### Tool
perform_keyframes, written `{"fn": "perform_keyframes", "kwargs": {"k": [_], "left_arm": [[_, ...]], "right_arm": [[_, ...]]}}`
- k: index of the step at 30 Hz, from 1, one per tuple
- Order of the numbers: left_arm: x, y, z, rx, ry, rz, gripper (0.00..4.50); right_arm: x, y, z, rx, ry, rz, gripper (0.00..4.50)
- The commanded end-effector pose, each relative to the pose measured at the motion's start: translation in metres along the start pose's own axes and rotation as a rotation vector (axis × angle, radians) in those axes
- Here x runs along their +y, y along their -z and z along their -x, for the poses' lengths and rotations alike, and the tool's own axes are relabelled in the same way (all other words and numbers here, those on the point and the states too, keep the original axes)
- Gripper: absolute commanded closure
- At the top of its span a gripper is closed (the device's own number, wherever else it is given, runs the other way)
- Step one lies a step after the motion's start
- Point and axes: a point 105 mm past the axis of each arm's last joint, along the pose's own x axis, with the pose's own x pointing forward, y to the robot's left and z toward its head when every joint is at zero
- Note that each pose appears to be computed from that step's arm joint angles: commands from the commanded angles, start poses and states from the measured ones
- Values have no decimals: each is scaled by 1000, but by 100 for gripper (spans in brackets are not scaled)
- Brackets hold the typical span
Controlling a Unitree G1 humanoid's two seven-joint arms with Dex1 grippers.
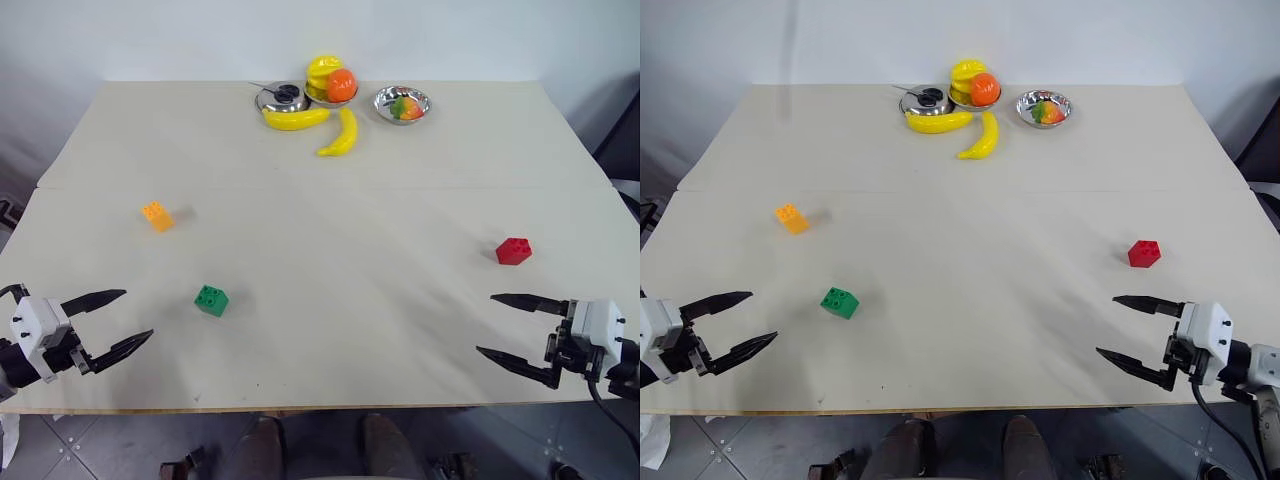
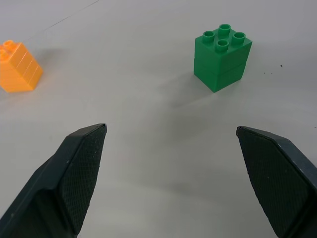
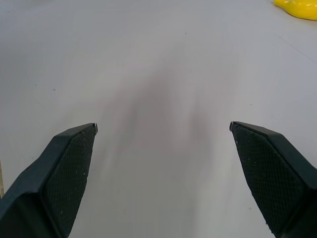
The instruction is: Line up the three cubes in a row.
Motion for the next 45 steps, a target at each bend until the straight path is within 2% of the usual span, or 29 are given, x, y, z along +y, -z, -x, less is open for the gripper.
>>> {"fn": "perform_keyframes", "kwargs": {"k": [1,5,6,9,12,15,18,22,24,26,29,32,36,38,41,45], "left_arm": [[0,-8,2,-20,-2,-18,4],[14,-47,-11,-182,4,92,4],[15,-58,-15,-204,35,164,4],[-3,-95,-48,-281,177,66,4],[-24,-112,-71,-323,287,-10,4],[-38,-120,-87,-355,365,-38,4],[-43,-120,-96,-366,389,-34,4],[-46,-115,-104,-364,397,-32,4],[-46,-114,-105,-366,391,-40,4],[-47,-115,-107,-370,386,-38,4],[-52,-115,-110,-367,394,-35,4],[-54,-117,-110,-370,391,-40,4],[-54,-118,-108,-369,377,-42,4],[-54,-119,-108,-368,374,-43,4],[-54,-119,-109,-368,371,-46,4],[-53,-121,-108,-370,362,-56,4]], "right_arm": [[-1,-5,-1,-28,17,12,0],[-8,-12,6,-75,165,-22,0],[-11,-14,10,-90,221,-28,0],[-31,-14,36,-145,547,-119,0],[-39,-4,65,-131,768,-133,0],[-38,11,83,-108,911,-179,0],[-31,20,77,-59,918,-187,0],[-40,9,54,-106,941,-211,0],[-47,15,51,-28,973,-257,0],[-61,8,37,-23,959,-296,0],[-87,3,25,70,986,-300,0],[-105,2,24,131,1033,-314,0],[-120,-4,4,163,980,-413,0],[-124,0,-1,184,977,-466,0],[-126,15,-5,288,967,-511,0],[-136,21,0,329,1020,-527,0]]}}
